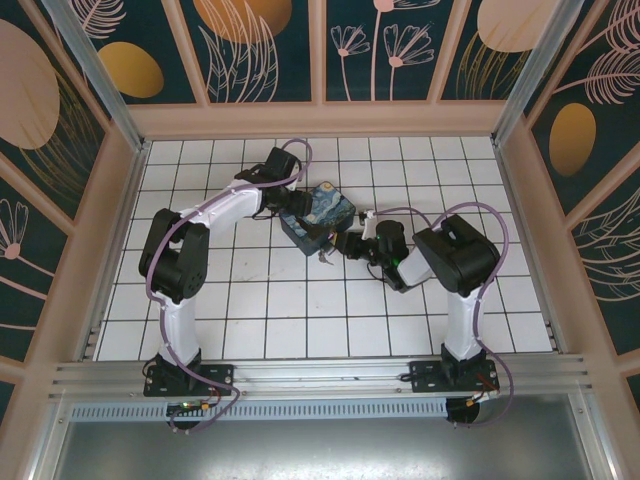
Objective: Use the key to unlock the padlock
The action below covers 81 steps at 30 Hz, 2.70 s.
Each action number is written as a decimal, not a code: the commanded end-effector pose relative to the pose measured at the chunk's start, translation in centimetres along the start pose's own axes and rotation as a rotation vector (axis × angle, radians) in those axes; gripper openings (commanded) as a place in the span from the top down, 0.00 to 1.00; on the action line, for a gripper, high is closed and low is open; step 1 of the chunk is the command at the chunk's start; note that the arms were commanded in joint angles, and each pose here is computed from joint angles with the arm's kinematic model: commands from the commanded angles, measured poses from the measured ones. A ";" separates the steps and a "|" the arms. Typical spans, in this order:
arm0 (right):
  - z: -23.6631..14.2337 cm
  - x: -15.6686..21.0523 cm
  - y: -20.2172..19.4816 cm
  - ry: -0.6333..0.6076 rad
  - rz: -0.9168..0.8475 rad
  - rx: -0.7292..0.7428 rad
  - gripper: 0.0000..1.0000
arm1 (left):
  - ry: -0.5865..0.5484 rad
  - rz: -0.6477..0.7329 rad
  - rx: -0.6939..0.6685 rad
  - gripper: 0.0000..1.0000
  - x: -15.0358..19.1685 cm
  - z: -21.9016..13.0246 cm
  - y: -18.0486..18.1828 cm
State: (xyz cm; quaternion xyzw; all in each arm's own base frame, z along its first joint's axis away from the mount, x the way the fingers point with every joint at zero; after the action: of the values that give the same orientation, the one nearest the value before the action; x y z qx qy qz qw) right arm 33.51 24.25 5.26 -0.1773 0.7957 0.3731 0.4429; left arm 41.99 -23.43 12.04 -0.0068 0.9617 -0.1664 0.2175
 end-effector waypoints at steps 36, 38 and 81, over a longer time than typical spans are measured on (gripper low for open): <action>-3.9 -5.1 -0.5 -0.246 0.114 -0.057 0.64 | 0.014 0.060 -0.048 0.23 0.2 -2.6 0.6; -3.7 -5.7 -0.2 -0.232 0.125 -0.064 0.60 | 0.022 0.093 -0.079 0.22 0.2 -2.6 0.6; -3.3 -8.3 -2.5 -0.116 0.224 0.123 0.56 | -0.146 0.075 -0.070 0.02 -1.7 -8.4 -3.4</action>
State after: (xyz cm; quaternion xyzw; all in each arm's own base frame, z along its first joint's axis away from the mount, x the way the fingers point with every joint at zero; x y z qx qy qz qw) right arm 36.72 19.31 12.53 -0.0400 0.8029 0.3741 0.4624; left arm 38.24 -24.83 15.24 0.0562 0.9686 -0.0477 0.2375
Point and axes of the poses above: each hand's point on the last joint's axis, 136 mm out from that joint toward the fingers, its own z axis out along the fingers, its own y axis along the line the jaws close on, x = y × z, the point moved 4 cm from there along -z, back along the fingers, and after that the axes turned 15 degrees about -z, right-handed, at the moved point
